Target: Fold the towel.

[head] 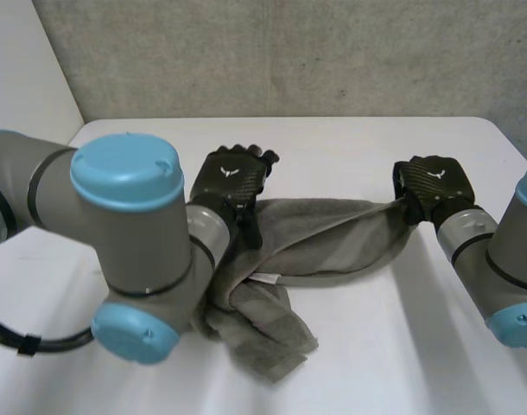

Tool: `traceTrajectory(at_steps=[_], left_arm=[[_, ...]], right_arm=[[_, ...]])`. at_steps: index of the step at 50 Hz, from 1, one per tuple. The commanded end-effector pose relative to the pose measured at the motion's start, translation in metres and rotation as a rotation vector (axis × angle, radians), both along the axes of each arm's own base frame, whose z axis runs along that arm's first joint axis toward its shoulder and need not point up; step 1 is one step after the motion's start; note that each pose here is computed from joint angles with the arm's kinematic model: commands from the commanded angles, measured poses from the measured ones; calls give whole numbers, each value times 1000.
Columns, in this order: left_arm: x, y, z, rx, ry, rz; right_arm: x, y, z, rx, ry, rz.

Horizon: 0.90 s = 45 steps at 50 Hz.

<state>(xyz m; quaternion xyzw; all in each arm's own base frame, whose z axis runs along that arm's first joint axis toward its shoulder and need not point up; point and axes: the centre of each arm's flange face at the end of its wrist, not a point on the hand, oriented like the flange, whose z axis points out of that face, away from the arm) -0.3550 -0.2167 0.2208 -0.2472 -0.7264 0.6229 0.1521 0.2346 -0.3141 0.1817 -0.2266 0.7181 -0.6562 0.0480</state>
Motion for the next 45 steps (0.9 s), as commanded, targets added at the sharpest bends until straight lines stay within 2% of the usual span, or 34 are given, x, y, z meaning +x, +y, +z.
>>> traceTrajectory(at_steps=[1, 5, 11, 25, 36, 42, 44, 45], left_arm=[[8, 14, -16, 46, -24, 115], [8, 20, -43, 80, -91, 152], [3, 23, -66, 110, -135, 148], [2, 23, -85, 133, -156, 148], [3, 8, -66, 54, -75, 174], [23, 3, -20, -2, 6, 197], [25, 5, -4, -24, 38, 184], [27, 8, 14, -51, 71, 162]], right_arm=[[-8, -6, -2, 4, 9, -25], [-9, -5, -3, 8, 12, -25], [-9, -5, -4, 14, 15, -25], [-6, -3, -12, 29, 33, -13], [-4, -2, -11, 13, 82, -1], [-5, 0, 4, -5, 104, 3], [-8, 4, 34, -43, 98, 0], [-8, 4, 34, -43, 97, 0]])
